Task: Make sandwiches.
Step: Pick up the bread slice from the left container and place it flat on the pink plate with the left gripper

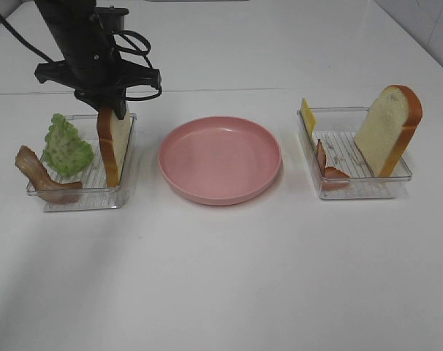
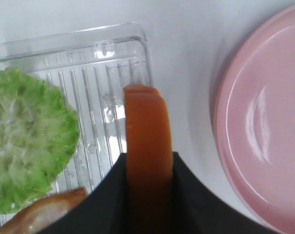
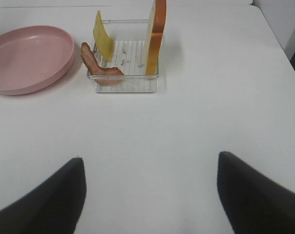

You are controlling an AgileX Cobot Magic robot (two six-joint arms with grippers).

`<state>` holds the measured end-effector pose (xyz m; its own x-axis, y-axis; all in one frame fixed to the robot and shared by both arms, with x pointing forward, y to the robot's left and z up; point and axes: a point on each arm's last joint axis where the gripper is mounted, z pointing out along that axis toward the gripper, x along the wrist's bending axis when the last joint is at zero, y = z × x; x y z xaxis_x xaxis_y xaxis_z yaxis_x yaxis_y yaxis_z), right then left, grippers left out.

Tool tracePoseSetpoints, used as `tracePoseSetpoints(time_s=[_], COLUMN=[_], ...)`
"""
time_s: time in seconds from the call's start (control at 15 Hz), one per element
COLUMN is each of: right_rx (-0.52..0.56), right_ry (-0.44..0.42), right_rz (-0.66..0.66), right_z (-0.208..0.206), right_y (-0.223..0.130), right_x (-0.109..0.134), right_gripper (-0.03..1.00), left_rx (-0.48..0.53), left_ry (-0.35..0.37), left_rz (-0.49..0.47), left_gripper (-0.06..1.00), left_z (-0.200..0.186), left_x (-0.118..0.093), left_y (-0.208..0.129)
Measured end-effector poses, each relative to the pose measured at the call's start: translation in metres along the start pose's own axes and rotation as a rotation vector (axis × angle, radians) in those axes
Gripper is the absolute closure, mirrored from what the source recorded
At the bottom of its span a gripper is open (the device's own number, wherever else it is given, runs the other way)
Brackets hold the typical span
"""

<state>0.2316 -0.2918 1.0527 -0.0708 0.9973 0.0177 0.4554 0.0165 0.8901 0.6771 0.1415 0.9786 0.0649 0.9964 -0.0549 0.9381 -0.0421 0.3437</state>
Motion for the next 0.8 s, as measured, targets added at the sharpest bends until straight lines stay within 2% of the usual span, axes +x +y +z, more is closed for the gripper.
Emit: tracePoseSetpoints(time_s=[0.2,0.33,0.47,0.53,0.8], right_rx=[0.0,0.0,0.0,0.0,0.0], right_ry=[0.0,0.0,0.0,0.0,0.0], right_rz=[0.0,0.0,0.0,0.0,0.0], right_z=[0.0,0.0,0.0,0.0,0.0], right_y=[0.0,0.0,0.0,0.0,0.0], right_x=[0.0,0.0,0.0,0.0,0.0], right_gripper=[0.26,0.26,0.26,0.26,0.26], left_rx=[-0.069,-0.125,-0.141,-0.136,-0.122], left_ry=[-0.024,-0.074,-0.132,-0.242,-0.499], left_rz=[-0.004,-0.012,-0.009,-0.028,-0.058], left_gripper=[0.74,0.74,0.74,0.74,0.74], left_z=[-0.039,-0.074,-0.089,-0.093,-0.064], left_x=[0.0,-0.002,-0.006,-0.01,-0.021], left_y=[0.006,0.008,0.007,0.008,0.016])
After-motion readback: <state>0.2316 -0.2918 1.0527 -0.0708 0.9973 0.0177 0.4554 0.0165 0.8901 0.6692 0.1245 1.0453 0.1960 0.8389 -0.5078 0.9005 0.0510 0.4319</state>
